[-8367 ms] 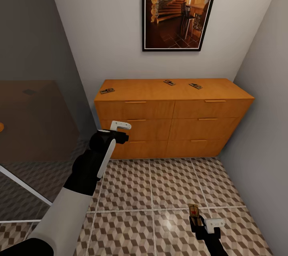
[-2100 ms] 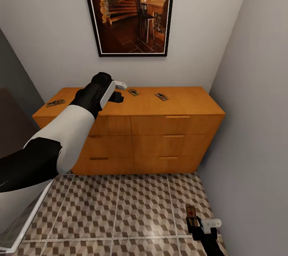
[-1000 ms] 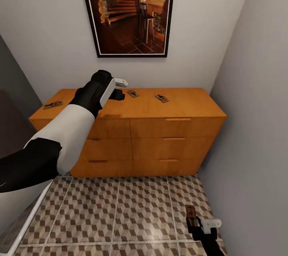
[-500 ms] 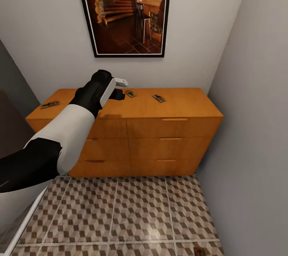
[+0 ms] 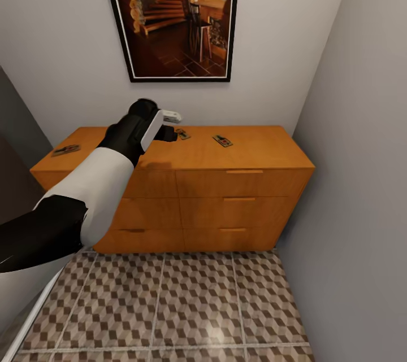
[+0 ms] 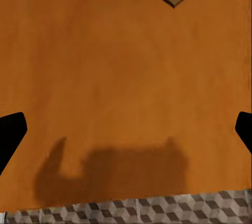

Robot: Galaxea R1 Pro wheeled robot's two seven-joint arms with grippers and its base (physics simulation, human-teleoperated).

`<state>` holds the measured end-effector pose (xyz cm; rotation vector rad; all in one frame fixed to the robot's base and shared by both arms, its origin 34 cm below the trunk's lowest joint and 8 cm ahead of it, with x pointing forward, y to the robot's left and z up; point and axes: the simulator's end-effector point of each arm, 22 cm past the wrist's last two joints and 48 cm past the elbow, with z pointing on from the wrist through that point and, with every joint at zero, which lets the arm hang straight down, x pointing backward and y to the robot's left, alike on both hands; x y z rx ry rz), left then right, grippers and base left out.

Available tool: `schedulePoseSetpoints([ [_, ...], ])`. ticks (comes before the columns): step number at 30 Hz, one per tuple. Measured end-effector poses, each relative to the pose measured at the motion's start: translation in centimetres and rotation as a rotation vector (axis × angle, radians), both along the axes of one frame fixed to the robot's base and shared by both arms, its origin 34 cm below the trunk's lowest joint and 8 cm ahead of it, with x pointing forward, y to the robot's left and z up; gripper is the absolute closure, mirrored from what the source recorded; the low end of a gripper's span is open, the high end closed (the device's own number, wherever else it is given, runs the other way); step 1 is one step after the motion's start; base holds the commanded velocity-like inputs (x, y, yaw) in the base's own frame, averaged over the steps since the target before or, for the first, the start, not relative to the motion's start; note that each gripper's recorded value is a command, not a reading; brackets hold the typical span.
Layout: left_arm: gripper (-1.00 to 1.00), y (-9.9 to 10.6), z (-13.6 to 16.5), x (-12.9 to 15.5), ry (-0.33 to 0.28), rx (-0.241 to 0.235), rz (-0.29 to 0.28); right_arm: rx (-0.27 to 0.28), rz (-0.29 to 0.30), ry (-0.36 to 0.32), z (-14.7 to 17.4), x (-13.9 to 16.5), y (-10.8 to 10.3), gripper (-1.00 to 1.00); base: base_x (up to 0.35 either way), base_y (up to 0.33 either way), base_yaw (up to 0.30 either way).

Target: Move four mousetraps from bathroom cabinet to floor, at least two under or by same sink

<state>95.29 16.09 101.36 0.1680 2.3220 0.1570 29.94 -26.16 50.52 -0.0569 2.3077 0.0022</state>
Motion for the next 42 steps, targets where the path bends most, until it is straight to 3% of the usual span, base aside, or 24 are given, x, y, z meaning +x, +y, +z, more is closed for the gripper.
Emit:
schedulePoseSetpoints([
  [11,-1.00,-0.62,-0.15,-0.08,0.005,-0.017,-0.008,0.001,-0.001,0.001,-0.01,-0.02,0.08,1.00,0.221,-0.173,0.000],
  [42,-1.00,-0.70,-0.33,-0.09,0.009,-0.030,-0.008,0.003,0.002,0.002,-0.03,-0.13,0.23,1.00,0.056,-0.010,0.000],
])
